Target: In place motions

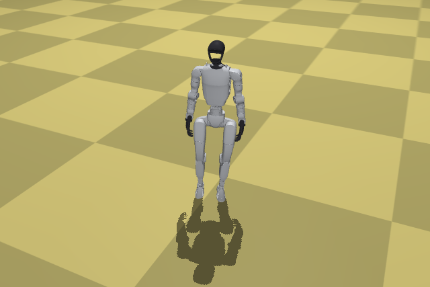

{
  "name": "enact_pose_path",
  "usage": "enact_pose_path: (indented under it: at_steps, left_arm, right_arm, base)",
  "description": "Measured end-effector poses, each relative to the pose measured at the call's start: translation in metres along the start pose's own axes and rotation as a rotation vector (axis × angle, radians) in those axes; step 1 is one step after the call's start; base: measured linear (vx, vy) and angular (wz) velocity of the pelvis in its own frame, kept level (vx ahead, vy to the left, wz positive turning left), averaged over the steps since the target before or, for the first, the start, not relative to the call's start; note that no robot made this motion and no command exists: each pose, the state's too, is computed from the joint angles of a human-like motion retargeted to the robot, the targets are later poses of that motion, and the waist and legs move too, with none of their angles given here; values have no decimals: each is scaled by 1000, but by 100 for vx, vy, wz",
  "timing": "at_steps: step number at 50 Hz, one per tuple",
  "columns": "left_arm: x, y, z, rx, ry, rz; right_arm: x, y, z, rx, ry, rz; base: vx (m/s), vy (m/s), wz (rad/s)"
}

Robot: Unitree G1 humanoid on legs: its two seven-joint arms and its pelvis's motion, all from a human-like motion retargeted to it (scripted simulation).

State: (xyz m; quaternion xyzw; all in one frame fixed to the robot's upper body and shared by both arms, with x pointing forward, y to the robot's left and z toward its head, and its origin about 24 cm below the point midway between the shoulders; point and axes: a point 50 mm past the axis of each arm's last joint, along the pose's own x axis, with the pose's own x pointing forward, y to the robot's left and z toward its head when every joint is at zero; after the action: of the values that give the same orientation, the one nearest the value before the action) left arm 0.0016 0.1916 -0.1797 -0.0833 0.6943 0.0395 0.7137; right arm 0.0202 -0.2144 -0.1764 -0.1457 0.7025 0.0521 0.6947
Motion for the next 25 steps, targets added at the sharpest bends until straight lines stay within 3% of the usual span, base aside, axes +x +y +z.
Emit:
enact_pose_path:
  at_steps: [12,20,25]
  left_arm:
    - [-7,27,28,49,-68,89]
    - [-4,10,50,-8,-188,99]
    - [1,-5,16,-89,-114,90]
  right_arm:
    - [0,4,-15,-17,63,15]
    - [-3,-30,2,-73,17,-48]
    - [-5,-47,1,-101,25,-120]
  base:
    - [-14,-17,183]
    - [-34,-11,159]
    - [-15,1,188]
